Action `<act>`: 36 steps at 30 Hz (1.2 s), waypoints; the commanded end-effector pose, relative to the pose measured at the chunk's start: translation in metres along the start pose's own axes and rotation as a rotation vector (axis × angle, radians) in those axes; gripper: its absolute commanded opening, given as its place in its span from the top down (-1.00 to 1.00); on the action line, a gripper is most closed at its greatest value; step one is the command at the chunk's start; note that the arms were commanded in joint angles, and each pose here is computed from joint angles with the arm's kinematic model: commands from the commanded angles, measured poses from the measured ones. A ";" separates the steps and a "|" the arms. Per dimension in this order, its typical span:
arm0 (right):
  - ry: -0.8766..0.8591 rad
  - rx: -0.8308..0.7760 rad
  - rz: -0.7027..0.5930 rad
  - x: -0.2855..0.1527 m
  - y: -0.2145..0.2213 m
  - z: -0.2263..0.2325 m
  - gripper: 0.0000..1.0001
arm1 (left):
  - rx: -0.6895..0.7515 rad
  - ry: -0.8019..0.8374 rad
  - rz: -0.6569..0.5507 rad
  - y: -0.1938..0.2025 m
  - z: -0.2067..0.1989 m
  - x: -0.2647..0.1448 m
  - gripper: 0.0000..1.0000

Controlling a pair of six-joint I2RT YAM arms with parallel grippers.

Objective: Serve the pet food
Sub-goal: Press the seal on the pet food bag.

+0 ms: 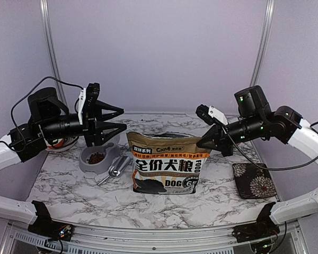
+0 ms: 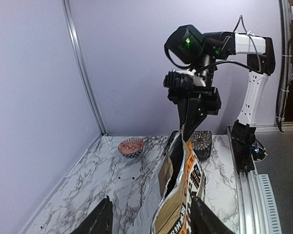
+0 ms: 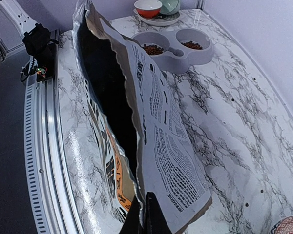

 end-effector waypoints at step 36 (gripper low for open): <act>0.006 -0.180 -0.268 -0.050 -0.042 0.039 1.00 | 0.095 0.348 0.407 0.046 -0.081 0.171 0.05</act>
Point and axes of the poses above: each gripper's point midway between its finger pads, its own x axis out along the fingers, its own z axis along the line the jaws close on, y = z × x, the point moved 3 cm from there along -x, back along the fingers, and after that the axes turned 4 degrees about -x, right-handed, at the moved point
